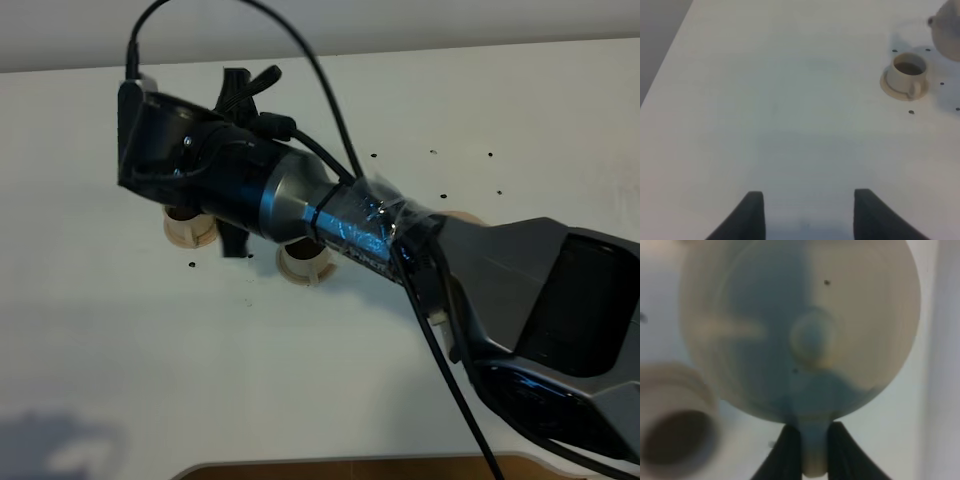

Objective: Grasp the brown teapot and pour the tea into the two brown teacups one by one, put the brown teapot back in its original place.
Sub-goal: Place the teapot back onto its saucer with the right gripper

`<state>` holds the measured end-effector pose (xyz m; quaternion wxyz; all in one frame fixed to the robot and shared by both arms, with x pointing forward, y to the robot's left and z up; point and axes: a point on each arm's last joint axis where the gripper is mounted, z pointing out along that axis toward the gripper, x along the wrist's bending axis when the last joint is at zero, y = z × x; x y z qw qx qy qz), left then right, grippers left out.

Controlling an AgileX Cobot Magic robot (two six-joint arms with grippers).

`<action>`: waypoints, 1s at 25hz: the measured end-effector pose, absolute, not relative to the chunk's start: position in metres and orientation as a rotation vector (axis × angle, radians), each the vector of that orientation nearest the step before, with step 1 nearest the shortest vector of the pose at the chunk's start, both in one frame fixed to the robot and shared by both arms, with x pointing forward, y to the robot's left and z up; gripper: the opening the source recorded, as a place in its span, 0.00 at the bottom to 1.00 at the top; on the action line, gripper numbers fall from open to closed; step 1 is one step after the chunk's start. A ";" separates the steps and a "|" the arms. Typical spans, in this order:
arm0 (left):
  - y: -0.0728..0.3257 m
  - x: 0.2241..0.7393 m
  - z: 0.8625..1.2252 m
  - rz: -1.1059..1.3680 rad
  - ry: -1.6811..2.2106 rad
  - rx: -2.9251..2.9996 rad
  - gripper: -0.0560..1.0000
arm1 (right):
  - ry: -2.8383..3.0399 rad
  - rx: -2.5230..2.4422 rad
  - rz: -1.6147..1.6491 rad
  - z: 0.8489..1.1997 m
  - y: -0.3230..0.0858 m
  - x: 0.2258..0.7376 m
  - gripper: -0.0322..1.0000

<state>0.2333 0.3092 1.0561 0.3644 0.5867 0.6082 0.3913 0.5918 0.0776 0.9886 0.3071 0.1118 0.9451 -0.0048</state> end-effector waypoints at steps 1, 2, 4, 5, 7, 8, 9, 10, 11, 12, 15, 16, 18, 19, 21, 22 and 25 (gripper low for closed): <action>0.309 0.233 1.056 1.007 1.565 1.509 0.47 | 2.519 0.377 0.031 0.989 0.078 0.590 0.15; 0.309 0.233 1.056 1.007 1.565 1.509 0.47 | 2.539 0.457 0.075 0.988 0.080 0.588 0.15; 0.309 0.233 1.056 1.007 1.565 1.509 0.47 | 2.578 0.598 0.148 0.987 0.082 0.584 0.15; 0.309 0.233 1.056 1.007 1.565 1.509 0.47 | 2.597 0.663 0.181 0.986 0.083 0.583 0.15; 0.309 0.233 1.056 1.007 1.565 1.509 0.47 | 2.632 0.763 0.228 0.984 0.084 0.580 0.15; 0.309 0.233 1.056 1.007 1.565 1.509 0.47 | 2.651 0.808 0.251 0.983 0.085 0.580 0.15; 0.309 0.233 1.056 1.007 1.565 1.509 0.47 | 2.668 0.846 0.267 0.982 0.085 0.579 0.15; 0.309 0.233 1.056 1.007 1.565 1.509 0.47 | 2.682 0.871 0.273 0.980 0.084 0.579 0.15; 0.309 0.233 1.056 1.007 1.565 1.509 0.47 | 2.698 0.895 0.276 0.978 0.083 0.579 0.15; 0.309 0.233 1.056 1.007 1.565 1.509 0.47 | 2.714 0.925 0.275 0.974 0.082 0.578 0.15; 0.309 0.233 1.056 1.007 1.565 1.509 0.47 | 2.758 0.973 0.239 0.962 0.080 0.574 0.15; 0.309 0.233 1.056 1.007 1.565 1.509 0.47 | 2.770 0.984 0.224 0.957 0.080 0.572 0.15; 0.309 0.233 1.056 1.007 1.565 1.509 0.47 | 2.785 1.002 0.199 0.952 0.078 0.570 0.15; 0.309 0.233 1.056 1.007 1.565 1.509 0.47 | 2.788 1.007 0.190 0.950 0.078 0.569 0.15; 0.309 0.233 1.056 1.007 1.565 1.509 0.47 | 2.794 1.008 0.175 0.947 0.077 0.568 0.15; 0.309 0.233 1.056 1.007 1.565 1.509 0.47 | 2.797 1.010 0.172 0.946 0.077 0.568 0.15; 0.309 0.233 1.056 1.007 1.565 1.509 0.47 | 2.795 1.008 0.185 0.951 0.076 0.568 0.15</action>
